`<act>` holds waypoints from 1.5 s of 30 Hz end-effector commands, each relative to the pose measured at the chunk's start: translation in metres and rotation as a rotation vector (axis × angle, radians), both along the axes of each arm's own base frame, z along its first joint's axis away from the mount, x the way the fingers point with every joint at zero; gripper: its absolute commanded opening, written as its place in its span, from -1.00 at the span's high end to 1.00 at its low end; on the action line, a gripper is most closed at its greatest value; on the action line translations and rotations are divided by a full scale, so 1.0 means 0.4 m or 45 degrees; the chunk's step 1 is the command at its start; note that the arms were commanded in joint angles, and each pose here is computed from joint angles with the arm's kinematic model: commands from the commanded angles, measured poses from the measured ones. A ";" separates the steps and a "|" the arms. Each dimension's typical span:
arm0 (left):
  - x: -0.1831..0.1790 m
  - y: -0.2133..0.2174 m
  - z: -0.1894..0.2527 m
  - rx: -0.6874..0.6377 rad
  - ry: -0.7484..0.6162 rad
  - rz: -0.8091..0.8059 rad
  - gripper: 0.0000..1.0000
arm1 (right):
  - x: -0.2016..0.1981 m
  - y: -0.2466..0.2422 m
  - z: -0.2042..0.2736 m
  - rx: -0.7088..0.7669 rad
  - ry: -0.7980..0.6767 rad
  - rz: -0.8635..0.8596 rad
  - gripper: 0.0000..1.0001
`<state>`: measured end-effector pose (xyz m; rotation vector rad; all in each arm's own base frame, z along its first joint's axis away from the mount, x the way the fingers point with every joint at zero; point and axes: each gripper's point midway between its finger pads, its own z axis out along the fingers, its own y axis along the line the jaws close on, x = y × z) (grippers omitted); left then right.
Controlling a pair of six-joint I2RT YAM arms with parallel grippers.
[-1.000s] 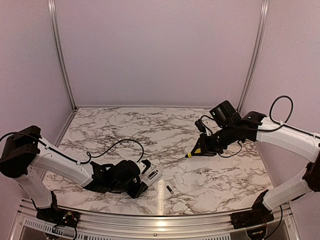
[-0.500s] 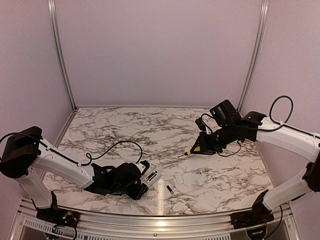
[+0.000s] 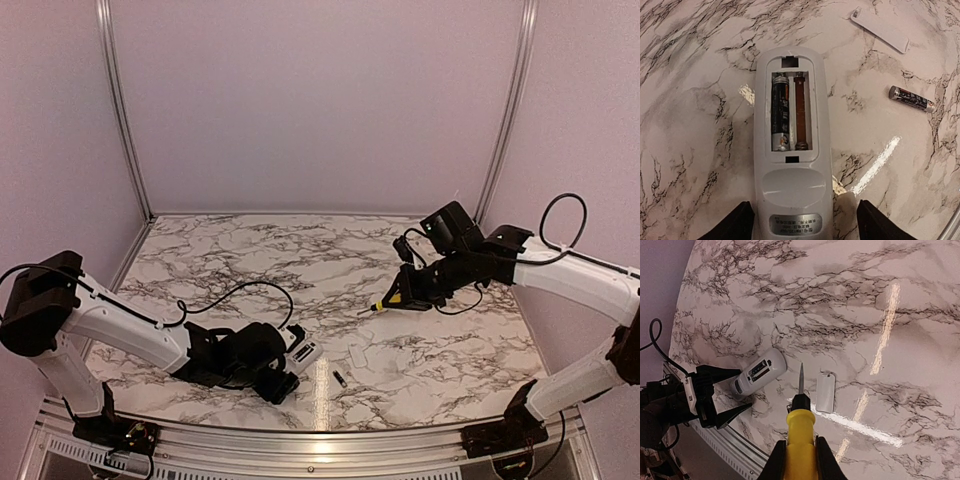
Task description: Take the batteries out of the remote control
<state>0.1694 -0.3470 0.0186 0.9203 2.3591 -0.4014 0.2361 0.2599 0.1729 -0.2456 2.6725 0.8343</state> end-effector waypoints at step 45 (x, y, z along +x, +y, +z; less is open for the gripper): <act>-0.031 -0.087 -0.029 -0.026 0.121 -0.104 0.07 | -0.061 0.049 0.014 0.182 0.158 -0.144 1.00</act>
